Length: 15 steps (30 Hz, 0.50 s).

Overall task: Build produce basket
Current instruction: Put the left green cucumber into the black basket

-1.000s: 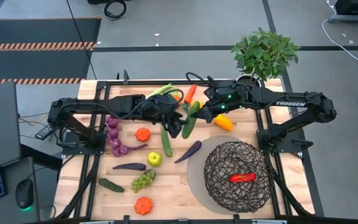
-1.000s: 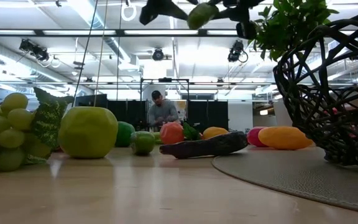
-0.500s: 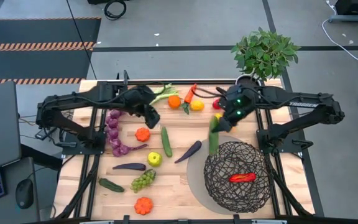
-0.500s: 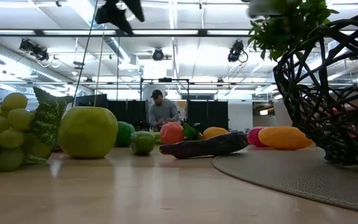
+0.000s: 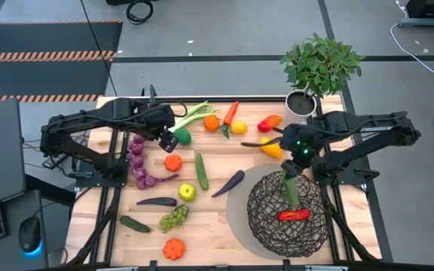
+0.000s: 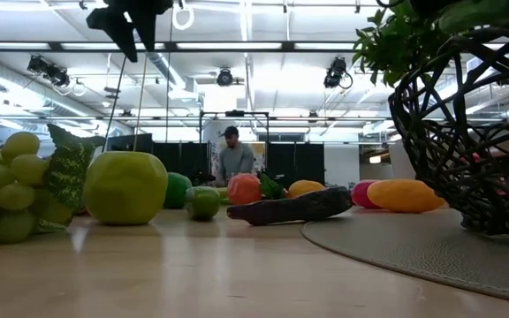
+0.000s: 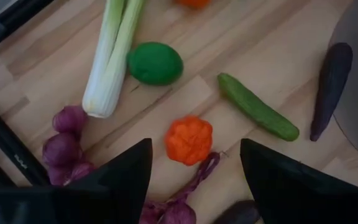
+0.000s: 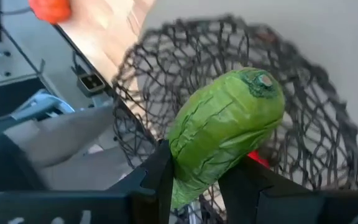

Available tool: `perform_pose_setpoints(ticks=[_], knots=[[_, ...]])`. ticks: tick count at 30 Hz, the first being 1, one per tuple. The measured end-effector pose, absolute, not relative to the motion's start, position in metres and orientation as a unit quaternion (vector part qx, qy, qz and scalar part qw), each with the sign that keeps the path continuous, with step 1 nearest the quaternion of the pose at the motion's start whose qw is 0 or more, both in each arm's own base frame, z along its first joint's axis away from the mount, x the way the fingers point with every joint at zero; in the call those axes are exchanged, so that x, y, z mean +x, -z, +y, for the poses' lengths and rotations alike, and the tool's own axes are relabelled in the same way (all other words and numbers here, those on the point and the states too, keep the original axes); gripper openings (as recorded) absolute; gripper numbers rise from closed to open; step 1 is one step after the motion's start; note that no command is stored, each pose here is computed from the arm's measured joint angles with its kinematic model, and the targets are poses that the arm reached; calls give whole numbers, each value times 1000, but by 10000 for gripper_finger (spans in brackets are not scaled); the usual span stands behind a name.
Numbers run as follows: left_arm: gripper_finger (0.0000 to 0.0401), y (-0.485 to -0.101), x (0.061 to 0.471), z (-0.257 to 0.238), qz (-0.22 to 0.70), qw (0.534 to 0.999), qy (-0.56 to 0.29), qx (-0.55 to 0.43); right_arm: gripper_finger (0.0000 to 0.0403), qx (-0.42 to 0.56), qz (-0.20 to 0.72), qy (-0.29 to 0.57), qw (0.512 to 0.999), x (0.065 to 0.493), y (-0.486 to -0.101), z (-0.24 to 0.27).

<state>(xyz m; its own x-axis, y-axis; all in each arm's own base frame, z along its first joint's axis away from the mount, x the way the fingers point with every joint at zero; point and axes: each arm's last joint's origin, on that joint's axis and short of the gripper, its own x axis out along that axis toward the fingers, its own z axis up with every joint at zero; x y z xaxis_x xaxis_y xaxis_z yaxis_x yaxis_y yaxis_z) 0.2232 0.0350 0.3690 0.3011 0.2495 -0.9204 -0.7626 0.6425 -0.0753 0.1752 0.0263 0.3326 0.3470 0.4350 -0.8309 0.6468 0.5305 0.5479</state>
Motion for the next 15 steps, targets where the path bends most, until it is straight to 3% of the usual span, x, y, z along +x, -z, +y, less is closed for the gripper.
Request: perform_pose_setpoints(ticks=[15], knots=[[249, -357, 210, 8, 584, 747, -275, -159, 120, 500, 595, 82, 624, 183, -327, 61]])
